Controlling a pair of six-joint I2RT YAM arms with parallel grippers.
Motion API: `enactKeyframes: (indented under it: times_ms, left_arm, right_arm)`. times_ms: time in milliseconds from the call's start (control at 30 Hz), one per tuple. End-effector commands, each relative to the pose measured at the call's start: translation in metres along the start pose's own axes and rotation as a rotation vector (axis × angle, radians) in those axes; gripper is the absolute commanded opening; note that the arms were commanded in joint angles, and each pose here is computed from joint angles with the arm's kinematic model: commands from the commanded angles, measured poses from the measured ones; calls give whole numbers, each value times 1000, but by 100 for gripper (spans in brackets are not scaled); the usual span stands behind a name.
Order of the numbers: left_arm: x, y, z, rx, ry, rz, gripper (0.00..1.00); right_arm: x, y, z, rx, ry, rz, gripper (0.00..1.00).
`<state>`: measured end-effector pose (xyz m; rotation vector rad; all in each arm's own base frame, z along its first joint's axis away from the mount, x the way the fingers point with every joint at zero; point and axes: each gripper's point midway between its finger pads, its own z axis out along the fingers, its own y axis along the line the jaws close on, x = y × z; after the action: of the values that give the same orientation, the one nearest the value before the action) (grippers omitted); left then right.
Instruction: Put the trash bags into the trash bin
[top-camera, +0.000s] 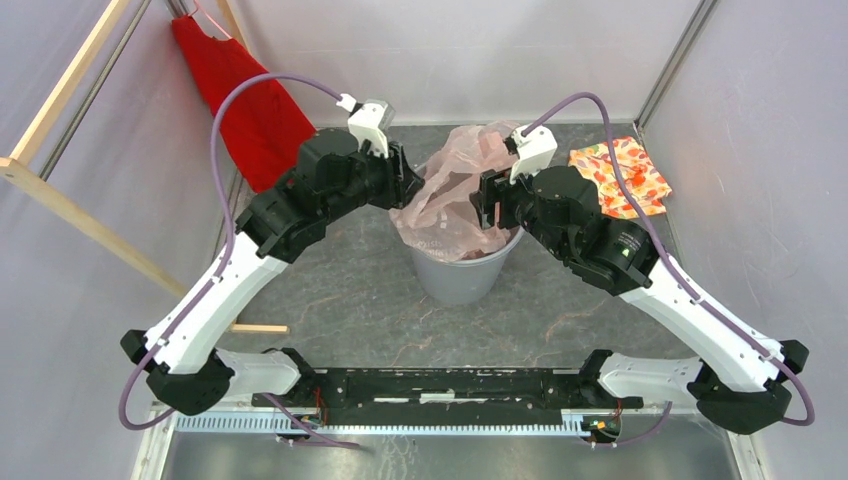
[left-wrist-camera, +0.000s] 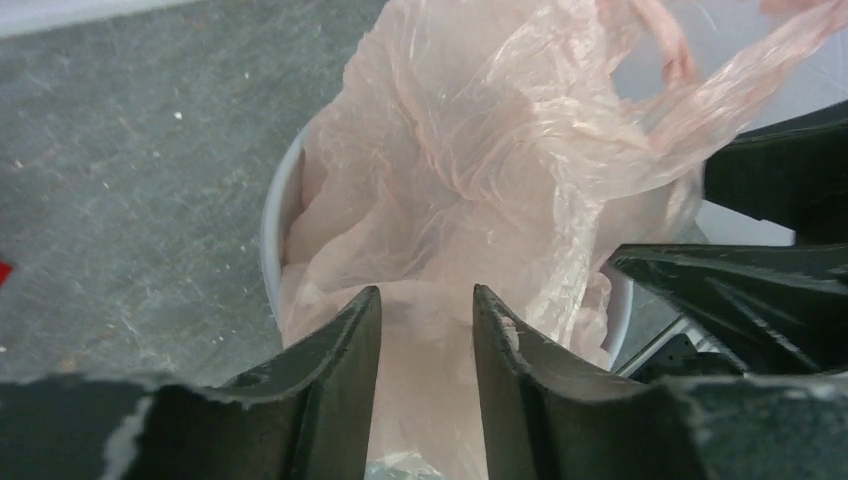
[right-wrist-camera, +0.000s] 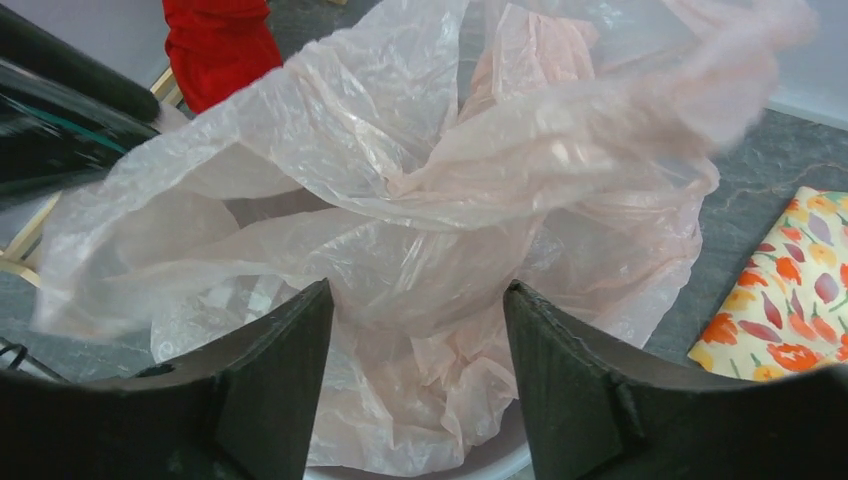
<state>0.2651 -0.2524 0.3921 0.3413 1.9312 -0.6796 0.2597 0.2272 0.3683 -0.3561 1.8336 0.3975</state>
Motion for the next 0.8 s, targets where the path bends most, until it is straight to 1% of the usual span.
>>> enactKeyframes:
  times_ms: [0, 100, 233, 367, 433, 533, 667, 767]
  left_arm:
    - [12, -7, 15, 40, -10, -37, 42]
    - [22, -6, 28, 41, -14, -88, 30]
    - [44, -3, 42, 38, 1, -132, 18]
    - [42, -2, 38, 31, -21, -132, 17]
    - [33, -3, 31, 36, -46, -118, 20]
    - [23, -3, 21, 37, -67, -88, 28]
    - [11, -2, 4, 39, -96, -22, 47]
    - [-8, -2, -11, 33, -140, 45, 56]
  right_arm:
    - [-17, 0, -1, 13, -63, 45, 64]
    - [-8, -2, 1, 20, -42, 35, 50]
    - [7, -3, 2, 15, -19, 27, 33]
    - [21, -2, 0, -9, -1, 20, 23]
    - [24, 0, -2, -28, -4, 20, 19]
    - [25, 2, -7, -56, -18, 13, 16]
    - [29, 3, -8, -78, -17, -12, 15]
    - [28, 4, -10, -90, -21, -22, 14]
